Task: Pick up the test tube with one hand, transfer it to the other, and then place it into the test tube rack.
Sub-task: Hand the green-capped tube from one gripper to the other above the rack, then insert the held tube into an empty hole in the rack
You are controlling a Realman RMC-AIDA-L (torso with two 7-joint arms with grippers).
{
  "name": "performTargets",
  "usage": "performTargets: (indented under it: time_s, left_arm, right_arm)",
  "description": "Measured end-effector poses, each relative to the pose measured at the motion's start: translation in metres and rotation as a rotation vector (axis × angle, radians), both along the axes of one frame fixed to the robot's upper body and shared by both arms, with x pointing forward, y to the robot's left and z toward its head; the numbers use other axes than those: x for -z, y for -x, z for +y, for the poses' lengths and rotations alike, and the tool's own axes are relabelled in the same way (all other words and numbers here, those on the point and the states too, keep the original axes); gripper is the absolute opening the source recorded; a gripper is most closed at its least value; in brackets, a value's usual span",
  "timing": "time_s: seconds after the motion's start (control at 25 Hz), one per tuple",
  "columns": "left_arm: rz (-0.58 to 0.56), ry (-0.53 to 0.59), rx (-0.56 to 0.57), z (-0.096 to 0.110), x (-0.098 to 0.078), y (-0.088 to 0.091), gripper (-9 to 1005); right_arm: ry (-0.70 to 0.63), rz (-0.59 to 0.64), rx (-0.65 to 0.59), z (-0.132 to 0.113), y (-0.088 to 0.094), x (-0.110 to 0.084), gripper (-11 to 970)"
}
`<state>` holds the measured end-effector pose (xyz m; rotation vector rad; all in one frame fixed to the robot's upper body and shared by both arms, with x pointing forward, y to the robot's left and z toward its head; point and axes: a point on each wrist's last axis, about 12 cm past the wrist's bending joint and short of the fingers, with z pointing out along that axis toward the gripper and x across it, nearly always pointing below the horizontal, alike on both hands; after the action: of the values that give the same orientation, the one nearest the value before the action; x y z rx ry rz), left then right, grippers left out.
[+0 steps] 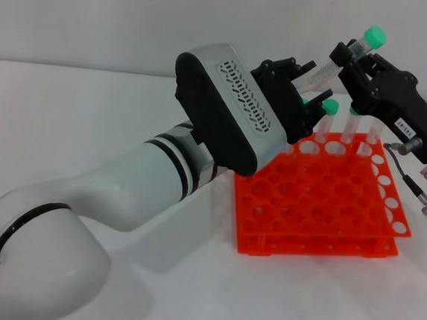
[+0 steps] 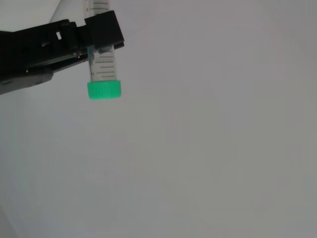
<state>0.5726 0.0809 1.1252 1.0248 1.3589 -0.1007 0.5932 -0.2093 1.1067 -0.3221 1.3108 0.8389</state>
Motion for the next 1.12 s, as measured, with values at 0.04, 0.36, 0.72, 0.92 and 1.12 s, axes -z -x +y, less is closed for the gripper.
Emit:
performTargets:
  time_s: [0.04, 0.36, 0.72, 0.92, 1.12]
  left_arm:
    - [0.001, 0.0, 0.0, 0.0, 0.0, 0.0, 233]
    - [0.013, 0.021, -0.017, 0.006, 0.004, 0.005, 605]
    - [-0.007, 0.146, -0.085, 0.028, 0.012, 0.018, 607]
    - [-0.02, 0.303, -0.182, 0.052, 0.022, 0.025, 607]
    - [-0.009, 0.44, -0.264, 0.073, 0.045, 0.035, 607]
  right_arm:
    - [-0.001, -0.001, -0.001, 0.0, 0.0, 0.0, 201]
    - [-0.007, -0.005, 0.026, -0.006, 0.0, 0.0, 201]
    - [-0.024, -0.035, 0.136, -0.025, -0.003, -0.002, 201]
    - [-0.034, -0.033, 0.175, -0.034, -0.003, -0.002, 201]
    - [-0.024, -0.032, 0.185, -0.039, -0.003, -0.001, 201]
